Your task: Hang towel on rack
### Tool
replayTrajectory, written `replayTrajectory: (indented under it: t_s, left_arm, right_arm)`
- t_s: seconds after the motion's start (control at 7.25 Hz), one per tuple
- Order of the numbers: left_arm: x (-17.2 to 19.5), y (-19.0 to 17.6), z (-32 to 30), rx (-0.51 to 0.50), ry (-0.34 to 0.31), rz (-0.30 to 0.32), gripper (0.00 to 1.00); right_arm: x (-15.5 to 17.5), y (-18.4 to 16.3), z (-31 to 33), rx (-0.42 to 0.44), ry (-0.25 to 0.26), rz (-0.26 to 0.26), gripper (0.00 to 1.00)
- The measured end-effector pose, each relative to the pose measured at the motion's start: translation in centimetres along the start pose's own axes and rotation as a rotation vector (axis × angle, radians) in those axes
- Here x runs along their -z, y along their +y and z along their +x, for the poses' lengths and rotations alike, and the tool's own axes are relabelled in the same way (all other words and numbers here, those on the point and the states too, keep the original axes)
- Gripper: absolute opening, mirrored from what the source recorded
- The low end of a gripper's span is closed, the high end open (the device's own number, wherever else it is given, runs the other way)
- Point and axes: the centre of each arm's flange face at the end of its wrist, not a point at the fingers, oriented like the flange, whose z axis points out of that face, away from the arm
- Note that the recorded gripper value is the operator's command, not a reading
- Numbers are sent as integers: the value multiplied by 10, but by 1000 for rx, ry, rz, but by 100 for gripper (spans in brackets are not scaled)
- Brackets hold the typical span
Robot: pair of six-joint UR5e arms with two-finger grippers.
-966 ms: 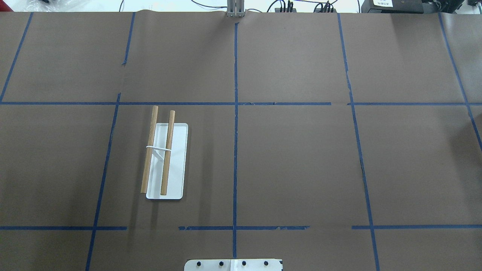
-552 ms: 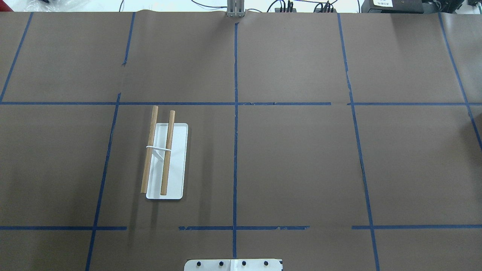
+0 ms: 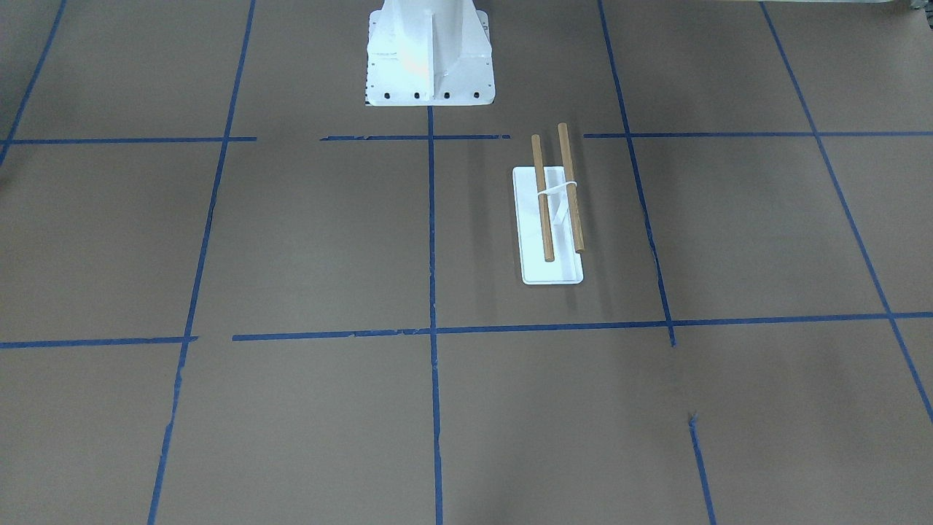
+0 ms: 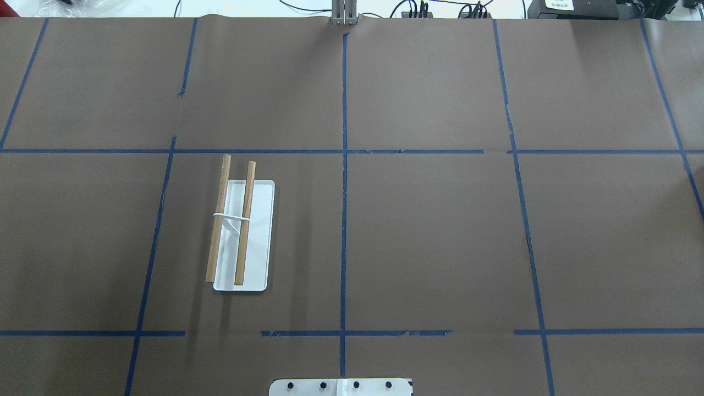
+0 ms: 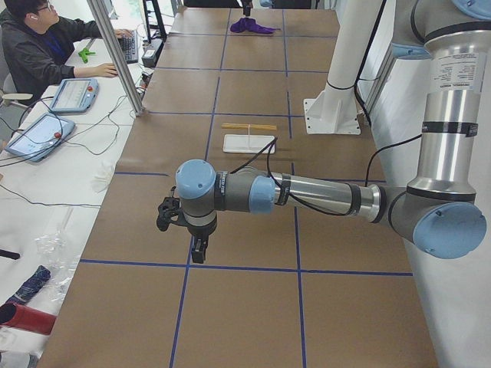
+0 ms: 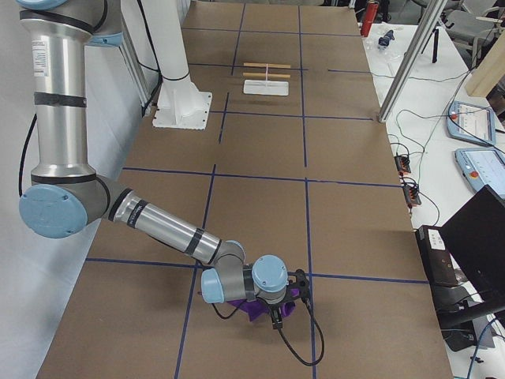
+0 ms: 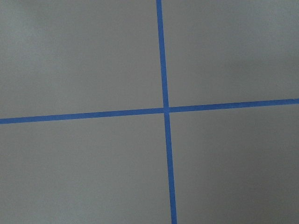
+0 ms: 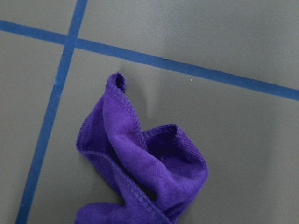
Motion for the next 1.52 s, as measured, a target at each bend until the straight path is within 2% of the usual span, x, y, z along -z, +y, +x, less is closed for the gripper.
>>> replayTrajectory:
  t_s: [0.28, 0.55, 1.1, 1.38, 1.52]
  left_arm:
    - [0, 0, 0, -1, 0, 0, 100]
    - [0, 1, 0, -3, 1, 1, 100]
    - [0, 0, 0, -5, 2, 2, 100]
    - [2, 0, 2, -8, 2, 6, 100]
    - [5, -1, 5, -15, 1, 14, 100]
  right_arm:
    - [-13, -4, -8, 8, 3, -25, 99]
    - [-22, -2, -10, -7, 3, -45, 1]
    - [-17, -15, -17, 8, -4, -30, 0]
    - [8, -41, -33, 37, -52, 27, 0]
    - [36, -60, -42, 55, -83, 87, 0]
